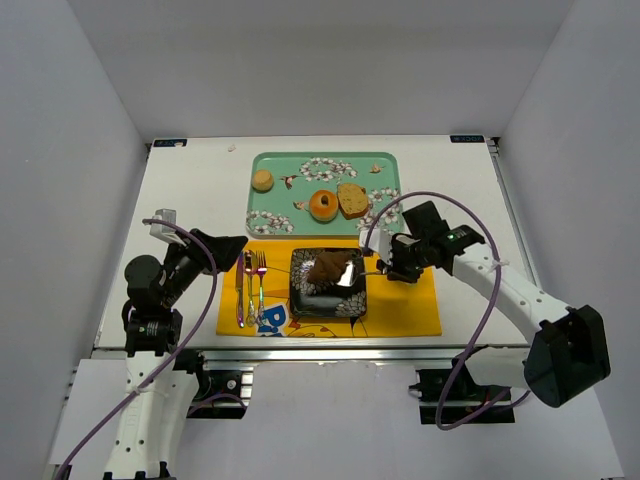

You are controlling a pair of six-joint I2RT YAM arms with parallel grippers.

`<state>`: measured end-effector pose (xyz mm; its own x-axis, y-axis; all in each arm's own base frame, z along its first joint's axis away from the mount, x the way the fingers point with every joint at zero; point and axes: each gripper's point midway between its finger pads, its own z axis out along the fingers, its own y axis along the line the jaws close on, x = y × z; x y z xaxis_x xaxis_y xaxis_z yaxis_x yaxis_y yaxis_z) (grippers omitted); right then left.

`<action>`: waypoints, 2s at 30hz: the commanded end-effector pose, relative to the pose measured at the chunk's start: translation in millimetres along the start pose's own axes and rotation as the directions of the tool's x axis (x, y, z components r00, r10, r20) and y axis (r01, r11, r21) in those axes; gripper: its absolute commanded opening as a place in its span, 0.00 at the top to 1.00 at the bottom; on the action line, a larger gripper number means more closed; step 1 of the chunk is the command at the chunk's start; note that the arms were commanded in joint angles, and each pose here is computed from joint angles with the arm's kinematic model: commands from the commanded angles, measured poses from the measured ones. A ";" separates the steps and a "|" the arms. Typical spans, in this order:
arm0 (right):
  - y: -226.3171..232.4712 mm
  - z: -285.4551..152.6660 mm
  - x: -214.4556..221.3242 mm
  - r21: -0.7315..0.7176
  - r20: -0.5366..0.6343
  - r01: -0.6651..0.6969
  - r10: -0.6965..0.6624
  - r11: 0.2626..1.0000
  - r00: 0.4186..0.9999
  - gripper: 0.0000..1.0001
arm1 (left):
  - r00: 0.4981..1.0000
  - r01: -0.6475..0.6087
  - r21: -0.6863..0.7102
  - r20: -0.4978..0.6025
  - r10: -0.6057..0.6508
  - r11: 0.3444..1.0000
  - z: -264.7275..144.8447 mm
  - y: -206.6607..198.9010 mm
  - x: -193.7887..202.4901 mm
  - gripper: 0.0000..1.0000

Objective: Place the bread

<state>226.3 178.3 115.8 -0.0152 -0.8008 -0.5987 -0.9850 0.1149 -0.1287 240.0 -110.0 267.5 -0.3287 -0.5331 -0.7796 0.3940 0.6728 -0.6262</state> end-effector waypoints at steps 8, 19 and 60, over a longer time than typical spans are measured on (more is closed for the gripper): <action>-4.7 3.9 -16.4 0.089 -0.201 0.304 -0.282 0.948 0.938 1.00 | 1.000 -0.028 0.025 0.013 0.028 0.999 -1.8 -5.1 -1.1 0.23; -39.4 -28.5 -21.7 0.278 -0.386 0.460 -0.341 0.843 0.857 1.00 | 0.999 -0.024 0.021 0.030 0.023 1.000 -9.1 -5.5 2.7 0.23; -152.8 -73.6 224.6 0.603 0.173 -0.728 0.838 0.326 0.518 0.31 | 0.999 -0.032 0.041 0.024 0.031 0.999 0.0 -7.1 -3.5 0.23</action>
<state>354.0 -62.1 51.5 -0.8135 -0.2472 -0.5264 -0.2141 0.9689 -0.1242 240.7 -110.3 267.0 -0.3077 -0.5321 -0.7888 0.4131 0.6721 -0.6145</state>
